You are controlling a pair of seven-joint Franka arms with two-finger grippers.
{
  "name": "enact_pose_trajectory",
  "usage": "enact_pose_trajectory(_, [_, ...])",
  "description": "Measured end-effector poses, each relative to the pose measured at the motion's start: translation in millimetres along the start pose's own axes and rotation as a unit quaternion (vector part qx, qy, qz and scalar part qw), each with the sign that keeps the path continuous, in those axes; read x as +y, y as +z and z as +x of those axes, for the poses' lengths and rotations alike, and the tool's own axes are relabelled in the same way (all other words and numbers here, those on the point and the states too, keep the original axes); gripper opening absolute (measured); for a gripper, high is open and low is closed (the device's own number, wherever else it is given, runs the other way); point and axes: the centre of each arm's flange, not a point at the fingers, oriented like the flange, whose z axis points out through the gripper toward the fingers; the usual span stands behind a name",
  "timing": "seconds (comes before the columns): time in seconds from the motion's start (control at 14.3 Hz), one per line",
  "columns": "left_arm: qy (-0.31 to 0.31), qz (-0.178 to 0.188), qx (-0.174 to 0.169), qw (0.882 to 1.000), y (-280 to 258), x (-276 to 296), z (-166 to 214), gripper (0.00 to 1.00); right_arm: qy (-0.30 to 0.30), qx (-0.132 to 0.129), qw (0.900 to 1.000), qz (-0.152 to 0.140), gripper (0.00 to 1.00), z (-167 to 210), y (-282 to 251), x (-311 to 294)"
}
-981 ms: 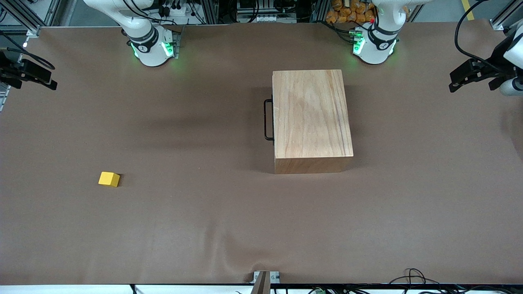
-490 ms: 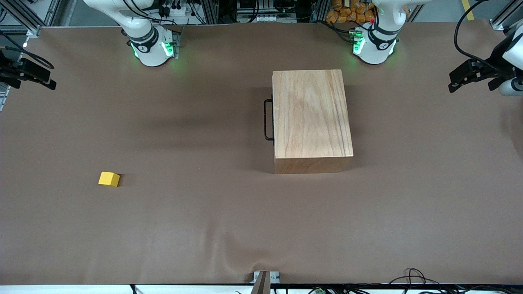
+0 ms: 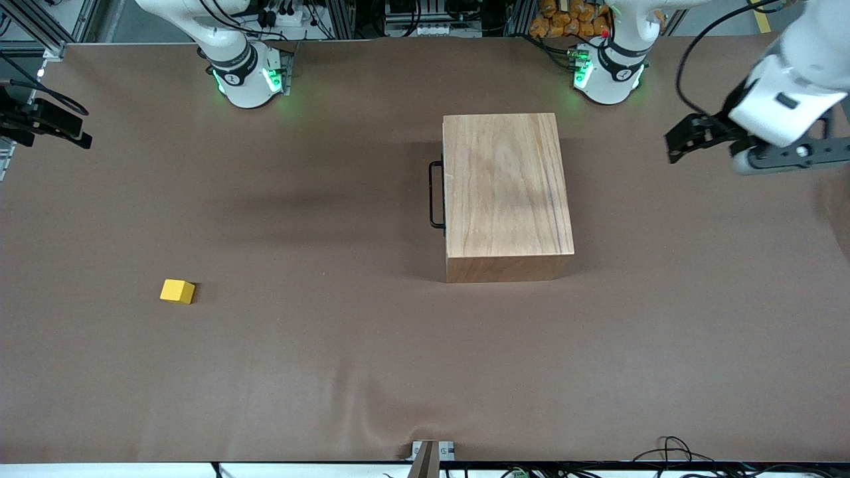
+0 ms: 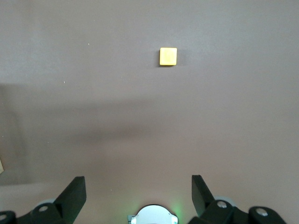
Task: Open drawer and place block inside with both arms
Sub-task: 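Move the left gripper over the cabinet toward the black drawer handle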
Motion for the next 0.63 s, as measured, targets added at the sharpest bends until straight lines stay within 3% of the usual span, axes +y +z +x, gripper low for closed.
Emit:
enact_pose_trajectory(0.28, [-0.022, -0.002, -0.014, 1.000, 24, 89, -3, 1.00, 0.001, 0.003, 1.000, 0.000, 1.00, 0, -3, 1])
enact_pose_trajectory(0.63, [-0.038, -0.011, -0.017, 0.999, 74, 226, -36, 1.00, 0.000, 0.001, 1.000, -0.001, 1.00, 3, 0, 0])
